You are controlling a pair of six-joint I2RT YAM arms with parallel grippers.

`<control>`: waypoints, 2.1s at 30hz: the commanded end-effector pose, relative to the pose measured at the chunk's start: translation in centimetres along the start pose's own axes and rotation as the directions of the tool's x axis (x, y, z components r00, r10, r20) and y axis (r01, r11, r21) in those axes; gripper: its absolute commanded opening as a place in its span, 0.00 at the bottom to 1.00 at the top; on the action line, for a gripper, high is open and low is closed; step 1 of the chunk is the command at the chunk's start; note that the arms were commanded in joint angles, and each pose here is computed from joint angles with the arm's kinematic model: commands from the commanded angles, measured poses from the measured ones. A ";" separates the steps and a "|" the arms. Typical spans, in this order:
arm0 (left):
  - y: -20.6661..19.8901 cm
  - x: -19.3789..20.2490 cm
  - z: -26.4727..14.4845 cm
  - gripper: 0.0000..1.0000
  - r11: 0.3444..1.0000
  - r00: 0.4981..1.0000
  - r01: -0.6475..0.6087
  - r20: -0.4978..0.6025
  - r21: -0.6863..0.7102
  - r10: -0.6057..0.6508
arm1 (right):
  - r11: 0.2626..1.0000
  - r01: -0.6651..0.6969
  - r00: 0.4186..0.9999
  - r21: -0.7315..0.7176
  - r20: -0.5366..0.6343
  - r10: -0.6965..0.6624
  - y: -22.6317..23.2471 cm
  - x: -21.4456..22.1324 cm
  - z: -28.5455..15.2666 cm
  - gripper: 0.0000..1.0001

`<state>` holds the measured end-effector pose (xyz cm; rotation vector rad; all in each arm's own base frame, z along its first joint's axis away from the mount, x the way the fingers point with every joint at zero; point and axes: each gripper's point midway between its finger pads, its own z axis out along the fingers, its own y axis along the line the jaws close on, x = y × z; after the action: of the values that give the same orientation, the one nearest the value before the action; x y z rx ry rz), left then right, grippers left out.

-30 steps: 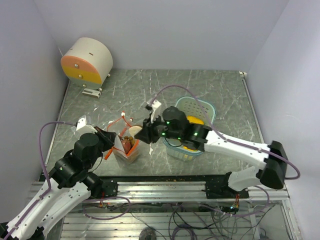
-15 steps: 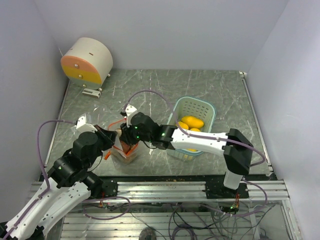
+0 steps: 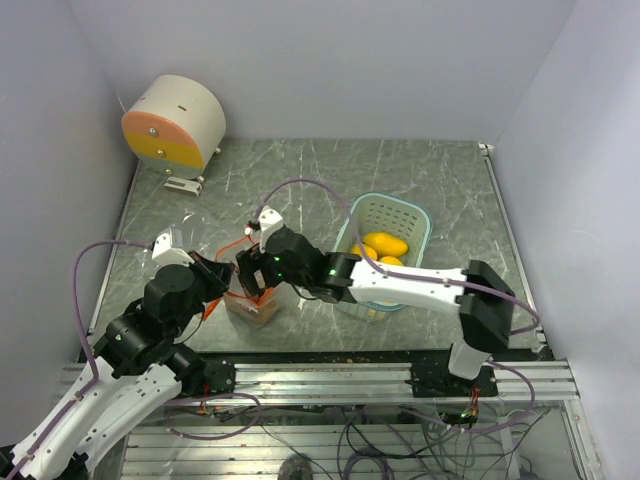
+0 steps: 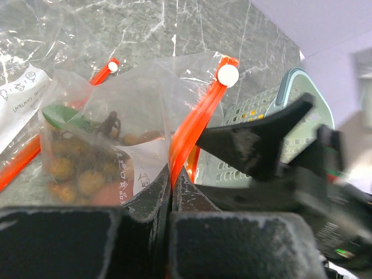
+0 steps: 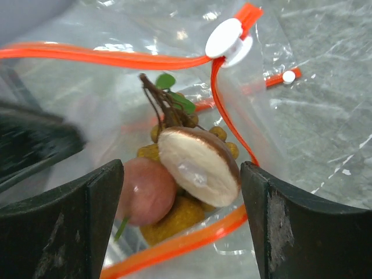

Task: Place the food in the zip-top bag and seal the zipper
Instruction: Place the fake vegetable in the zipper food storage bag, then pick up the zipper food storage bag at the center of the board.

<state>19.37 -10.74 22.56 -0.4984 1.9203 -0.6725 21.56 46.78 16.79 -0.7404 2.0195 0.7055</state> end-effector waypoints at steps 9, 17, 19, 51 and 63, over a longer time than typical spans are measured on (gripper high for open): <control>-0.3 -0.4 -0.2 0.07 0.999 0.999 0.026 0.024 0.028 -0.027 | 0.975 -0.159 0.960 0.158 0.256 0.115 -2.9 -8.6 -6.1 0.77; -0.7 0.3 0.5 0.07 0.999 0.999 0.032 0.004 0.040 -0.032 | 0.956 -0.227 0.955 0.184 0.235 0.182 -2.8 -10.1 -1.9 0.75; -0.8 0.3 0.6 0.07 0.999 1.000 0.031 0.000 0.043 -0.031 | 0.948 -0.242 0.956 0.206 0.216 0.197 -3.5 -9.6 -1.1 0.73; -4.2 -7.9 -8.0 0.85 0.956 0.961 -0.238 0.184 0.170 0.206 | 0.888 0.018 0.963 -0.459 0.246 0.107 0.5 -16.0 -9.5 0.00; -9.5 -8.8 -11.6 0.88 0.711 0.820 -0.561 0.399 0.424 0.410 | 0.650 0.259 0.961 -0.714 0.255 -0.103 5.3 -16.3 -15.8 0.00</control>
<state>12.90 -6.98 38.25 0.0063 1.4679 -0.7027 20.43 44.37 38.34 -1.0850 1.5067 1.3894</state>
